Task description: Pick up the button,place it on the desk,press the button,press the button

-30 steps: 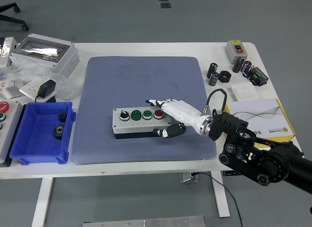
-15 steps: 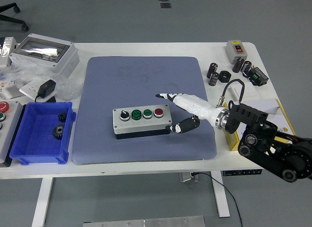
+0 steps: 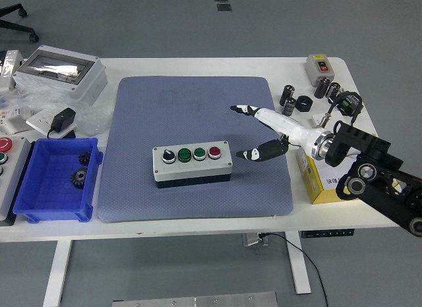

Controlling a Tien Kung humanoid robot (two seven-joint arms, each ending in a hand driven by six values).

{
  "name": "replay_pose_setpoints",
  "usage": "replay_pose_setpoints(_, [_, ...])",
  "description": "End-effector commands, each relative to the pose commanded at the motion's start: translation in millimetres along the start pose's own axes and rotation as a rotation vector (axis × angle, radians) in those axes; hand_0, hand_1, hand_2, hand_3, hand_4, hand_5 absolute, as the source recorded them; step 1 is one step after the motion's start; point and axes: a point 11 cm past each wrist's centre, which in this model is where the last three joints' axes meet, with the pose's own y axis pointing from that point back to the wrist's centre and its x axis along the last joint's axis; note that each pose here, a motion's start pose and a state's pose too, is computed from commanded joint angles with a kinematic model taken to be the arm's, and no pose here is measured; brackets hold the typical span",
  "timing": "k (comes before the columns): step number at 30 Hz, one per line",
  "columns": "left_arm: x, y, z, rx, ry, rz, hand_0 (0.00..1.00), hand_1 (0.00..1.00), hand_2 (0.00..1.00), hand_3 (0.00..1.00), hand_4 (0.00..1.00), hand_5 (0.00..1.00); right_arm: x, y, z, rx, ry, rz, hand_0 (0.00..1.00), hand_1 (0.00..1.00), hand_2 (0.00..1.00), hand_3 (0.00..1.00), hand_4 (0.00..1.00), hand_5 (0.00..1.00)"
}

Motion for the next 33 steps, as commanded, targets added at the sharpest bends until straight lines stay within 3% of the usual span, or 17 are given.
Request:
replay_pose_setpoints(1, [0.2, 0.1, -0.5, 0.003, 0.002, 0.001, 0.659, 0.542, 0.479, 0.557, 0.340, 0.002, -1.5, -0.5, -3.3, -0.010, 0.035, -0.019, 0.998, 0.998, 0.998, 0.998, 0.788, 0.272])
replay_pose_setpoints(6, [1.7, 0.4, -2.1, 0.013, 0.010, 0.007, 0.659, 0.542, 0.479, 0.557, 0.340, 0.002, 5.8, -3.2, -19.6, -0.060, 0.119, -0.096, 0.998, 0.998, 0.998, 0.998, 0.788, 0.272])
replay_pose_setpoints(7, [2.0, 0.5, -2.0, 0.013, 0.010, 0.008, 0.659, 0.544, 0.478, 0.558, 0.349, 0.002, 8.8, -3.9, -23.6, -0.063, 0.127, -0.105, 0.301, 0.411, 0.512, 0.876, 0.355, 0.432])
replay_pose_setpoints(12, [3.6, 0.9, -0.8, 0.010, 0.011, 0.011, 0.659, 0.544, 0.478, 0.558, 0.349, 0.002, 9.6, -11.4, -42.1, -0.055, 0.179, -0.185, 0.301, 0.411, 0.512, 0.876, 0.355, 0.432])
replay_pose_setpoints(13, [3.9, 0.9, -0.6, 0.010, 0.011, 0.011, 0.660, 0.545, 0.481, 0.560, 0.353, 0.002, 7.6, -13.7, -44.7, -0.053, 0.186, -0.199, 0.113, 0.198, 0.267, 0.830, 0.202, 0.199])
replay_pose_setpoints(18, [5.5, 1.4, -0.2, 0.012, 0.011, 0.014, 0.660, 0.545, 0.481, 0.560, 0.353, 0.002, -8.9, -28.5, -54.9, -0.045, 0.207, -0.257, 0.113, 0.198, 0.267, 0.830, 0.202, 0.199])
replay_pose_setpoints(19, [5.8, 1.5, -0.2, 0.013, 0.011, 0.015, 0.660, 0.546, 0.481, 0.560, 0.354, 0.002, -11.8, -31.1, -56.3, -0.044, 0.209, -0.263, 0.062, 0.137, 0.233, 0.838, 0.192, 0.122])
replay_pose_setpoints(23, [6.8, 1.7, -0.4, 0.014, 0.010, 0.017, 0.660, 0.546, 0.481, 0.560, 0.354, 0.002, -18.0, -38.3, -60.9, -0.040, 0.210, -0.269, 0.062, 0.137, 0.233, 0.838, 0.192, 0.122])
replay_pose_setpoints(33, [6.4, 1.6, -1.0, 0.016, 0.009, 0.014, 0.660, 0.547, 0.479, 0.559, 0.358, 0.002, -23.7, -43.8, -63.5, -0.035, 0.205, -0.266, 0.036, 0.105, 0.206, 0.838, 0.210, 0.095])
